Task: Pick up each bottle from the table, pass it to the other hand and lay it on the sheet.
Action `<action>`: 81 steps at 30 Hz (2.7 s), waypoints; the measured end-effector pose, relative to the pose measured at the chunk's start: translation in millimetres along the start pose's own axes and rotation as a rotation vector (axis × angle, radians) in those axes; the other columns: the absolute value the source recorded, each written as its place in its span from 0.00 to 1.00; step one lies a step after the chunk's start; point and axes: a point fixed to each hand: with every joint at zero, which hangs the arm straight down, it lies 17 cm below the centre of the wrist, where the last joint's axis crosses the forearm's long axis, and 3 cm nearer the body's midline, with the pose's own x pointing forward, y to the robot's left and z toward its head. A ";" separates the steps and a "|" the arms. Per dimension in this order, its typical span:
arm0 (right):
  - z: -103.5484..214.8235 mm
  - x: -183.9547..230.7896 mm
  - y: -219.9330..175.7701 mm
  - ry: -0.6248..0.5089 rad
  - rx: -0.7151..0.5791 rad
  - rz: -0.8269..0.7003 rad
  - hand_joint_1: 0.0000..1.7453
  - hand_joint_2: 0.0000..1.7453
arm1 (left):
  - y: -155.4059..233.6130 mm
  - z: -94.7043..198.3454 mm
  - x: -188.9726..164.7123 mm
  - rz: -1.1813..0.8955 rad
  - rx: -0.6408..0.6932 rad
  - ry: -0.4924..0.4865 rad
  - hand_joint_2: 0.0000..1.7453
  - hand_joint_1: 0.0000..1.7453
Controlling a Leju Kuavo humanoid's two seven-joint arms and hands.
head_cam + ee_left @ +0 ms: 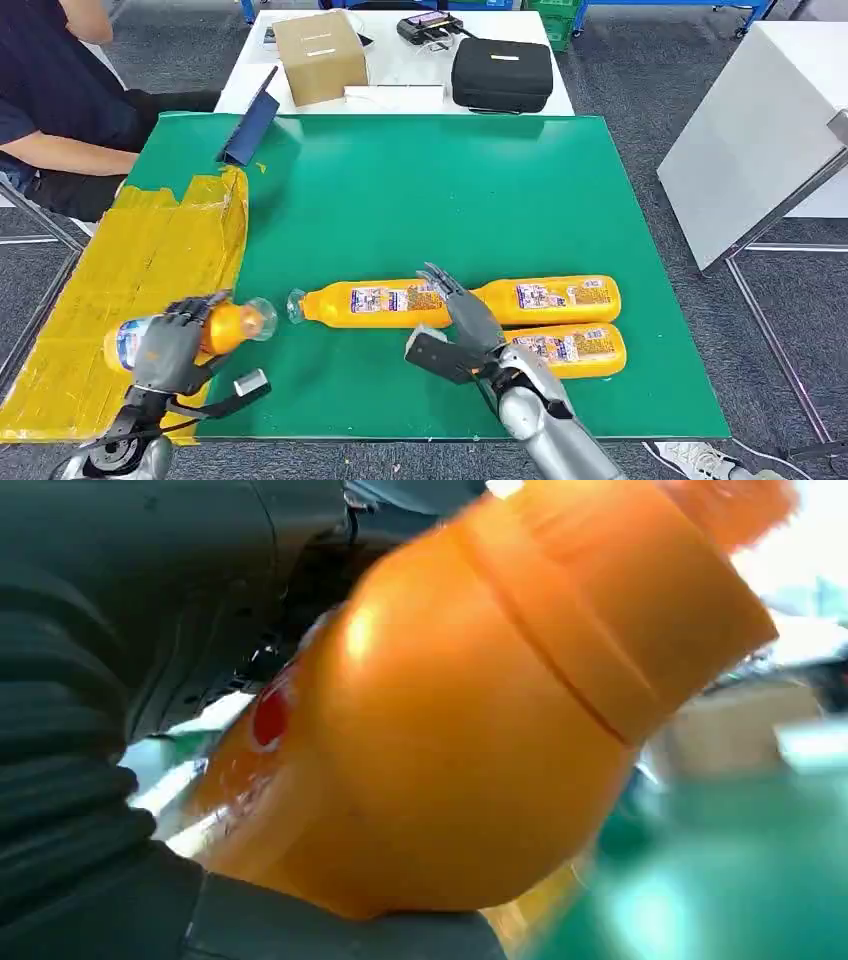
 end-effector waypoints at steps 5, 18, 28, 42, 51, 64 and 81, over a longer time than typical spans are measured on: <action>-15.0 -12.9 3.0 0.031 0.057 0.020 0.00 1.00 | -38.2 2.5 -5.4 0.017 -0.120 -0.097 1.00 0.00; -40.8 -35.4 35.4 0.076 0.242 0.196 0.00 1.00 | -70.3 10.1 -35.9 0.258 -0.277 -0.211 0.00 0.00; -44.5 -51.7 68.5 0.139 0.399 0.480 1.00 1.00 | -62.9 -2.5 -32.3 0.575 -0.291 -0.157 0.00 0.00; -48.7 -48.1 84.1 0.187 0.340 0.621 1.00 1.00 | 22.9 -43.0 19.9 1.274 -0.078 -0.151 0.00 0.00; -38.9 32.5 59.9 -0.047 -0.067 -0.020 1.00 1.00 | 85.2 -38.9 -0.8 1.977 0.151 -0.054 1.00 0.00; 2.9 95.5 -24.1 -0.230 -0.386 -0.292 1.00 1.00 | 108.8 -14.0 19.3 2.112 0.254 -0.064 1.00 0.00; 5.3 127.9 -1.0 -0.276 -0.286 -0.282 1.00 1.00 | 118.9 -12.3 61.3 2.041 0.175 -0.115 1.00 0.00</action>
